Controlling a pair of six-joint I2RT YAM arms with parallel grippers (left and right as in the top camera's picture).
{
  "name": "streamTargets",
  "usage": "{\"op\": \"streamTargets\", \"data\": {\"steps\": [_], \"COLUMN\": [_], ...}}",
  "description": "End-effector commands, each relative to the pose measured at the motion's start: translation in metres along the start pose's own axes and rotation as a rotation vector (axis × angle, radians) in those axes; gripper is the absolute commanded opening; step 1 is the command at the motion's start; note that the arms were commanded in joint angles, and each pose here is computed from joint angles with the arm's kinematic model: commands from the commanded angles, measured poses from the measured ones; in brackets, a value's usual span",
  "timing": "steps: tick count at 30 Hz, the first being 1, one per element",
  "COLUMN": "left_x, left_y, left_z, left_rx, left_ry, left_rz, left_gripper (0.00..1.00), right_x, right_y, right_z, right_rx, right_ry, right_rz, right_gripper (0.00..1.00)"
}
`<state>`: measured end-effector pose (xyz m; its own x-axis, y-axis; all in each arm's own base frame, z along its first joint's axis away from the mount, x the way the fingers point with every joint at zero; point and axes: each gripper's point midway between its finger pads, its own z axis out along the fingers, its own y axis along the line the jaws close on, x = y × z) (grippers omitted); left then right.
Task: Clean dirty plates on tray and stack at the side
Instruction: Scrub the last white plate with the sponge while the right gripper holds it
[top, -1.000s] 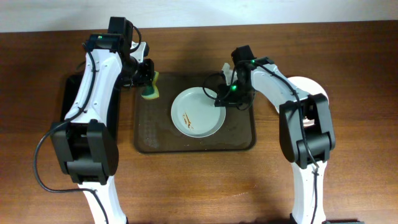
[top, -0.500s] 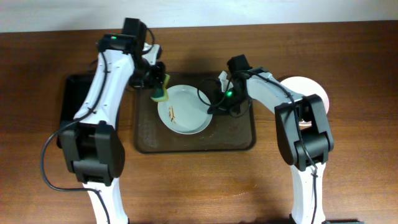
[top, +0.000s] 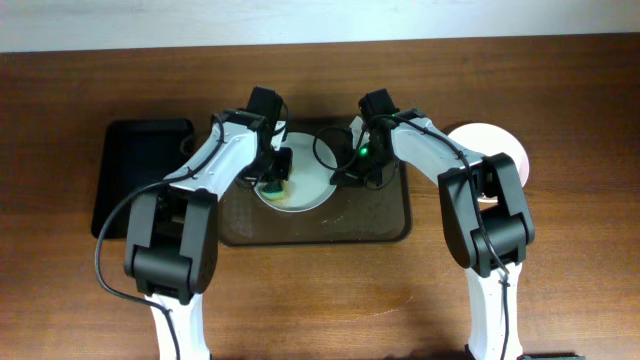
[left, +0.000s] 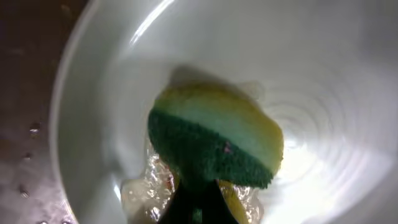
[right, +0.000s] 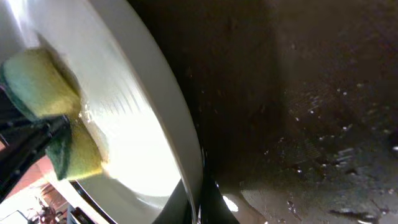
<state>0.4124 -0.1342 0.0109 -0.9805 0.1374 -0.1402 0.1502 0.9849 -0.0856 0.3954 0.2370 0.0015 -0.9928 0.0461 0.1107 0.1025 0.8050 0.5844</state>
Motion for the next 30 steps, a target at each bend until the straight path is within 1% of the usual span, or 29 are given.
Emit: {"op": "streamTargets", "data": {"steps": [1, 3, 5, 6, 7, 8, 10, 11, 12, 15, 17, 18, 20, 21, 22, 24, 25, 26, 27, 28, 29, 30], "left_x": [-0.007, -0.032, -0.036, -0.03, -0.019, -0.003, 0.018, 0.022, 0.022, 0.016, -0.002, -0.019, -0.039, -0.042, -0.037, -0.016, 0.002, 0.022, 0.04, 0.05, 0.053, 0.053], "left_y": [0.055, 0.053, 0.048, 0.041, 0.017, -0.015, -0.05, -0.064, -0.071, -0.07, -0.051, -0.023, 0.028, 0.059, 0.077, 0.079, 0.073, 0.06, 0.04, 0.014, -0.021, -0.042], "left_z": [0.01, 0.008, 0.007, 0.01, 0.015, 0.017, 0.011, 0.006, 0.003, 0.003, 0.007, 0.011, 0.012, 0.007, 0.003, 0.005, 0.008, 0.011, 0.012, 0.012, 0.006, 0.0], "left_rx": [-0.281, -0.27, -0.263, -0.247, -0.133, 0.051, 0.271, 0.361, 0.409, 0.413, 0.339, 0.218, -0.031, -0.208, -0.325, -0.346, -0.315, -0.24, -0.13, 0.026, 0.237, 0.372], "left_ry": [-0.071, -0.176, -0.194, -0.165, -0.104, -0.033, 0.053, 0.068, 0.07, 0.043, -0.009, -0.071, -0.172, -0.213, -0.211, -0.123, -0.039, 0.062, 0.149, 0.198, 0.208, 0.202], "left_rz": [-0.132, -0.148, -0.142, -0.109, 0.013, 0.112, 0.113, 0.119, 0.118, 0.116, 0.023, -0.082, -0.2, -0.235, -0.238, -0.227, -0.205, -0.138, -0.066, 0.005, 0.082, 0.103], "left_gripper": [0.01, 0.01, 0.01, 0.01, 0.01, 0.01, 0.01, 0.01, 0.01, 0.01, 0.01, 0.01, 0.01, 0.01, 0.01, 0.01, 0.01, 0.01, 0.01, 0.01, 0.01, 0.01], "right_x": [0.011, 0.011, 0.01, 0.01, 0.01, 0.01, 0.01, 0.01, 0.01, 0.01, 0.01, 0.011, 0.011, 0.01, 0.01, 0.01, 0.01, 0.01, 0.01, 0.01, 0.01, 0.01], "right_y": [-0.05, -0.05, -0.05, -0.05, -0.05, -0.05, -0.05, -0.05, -0.05, -0.05, -0.05, -0.05, -0.05, -0.051, -0.052, -0.052, -0.052, -0.052, -0.051, -0.051, -0.051, -0.051], "right_z": [0.019, 0.019, 0.019, 0.019, 0.019, 0.019, 0.019, 0.019, 0.019, 0.019, 0.019, 0.019, 0.019, 0.019, 0.019, 0.019, 0.019, 0.019, 0.019, 0.019, 0.019, 0.019], "right_rx": [0.189, 0.19, 0.192, 0.192, 0.192, 0.192, 0.192, 0.192, 0.192, 0.192, 0.192, 0.192, 0.192, 0.197, 0.199, 0.199, 0.199, 0.199, 0.199, 0.199, 0.199, 0.199], "right_ry": [0.022, 0.022, 0.02, 0.02, 0.02, 0.02, 0.02, 0.02, 0.02, 0.02, 0.02, 0.02, 0.02, 0.018, 0.017, 0.017, 0.017, 0.017, 0.017, 0.017, 0.017, 0.017], "right_rz": [0.048, 0.047, 0.046, 0.046, 0.046, 0.046, 0.046, 0.046, 0.046, 0.046, 0.046, 0.046, 0.046, 0.046, 0.045, 0.045, 0.045, 0.045, 0.046, 0.045, 0.045, 0.046], "right_gripper": [0.04, 0.04, 0.04, 0.04, 0.04, 0.04, 0.04, 0.04, 0.04, 0.04, 0.04, 0.04, 0.04, 0.05, 0.04, 0.04, 0.04, 0.04, 0.04, 0.04, 0.04, 0.04]}}
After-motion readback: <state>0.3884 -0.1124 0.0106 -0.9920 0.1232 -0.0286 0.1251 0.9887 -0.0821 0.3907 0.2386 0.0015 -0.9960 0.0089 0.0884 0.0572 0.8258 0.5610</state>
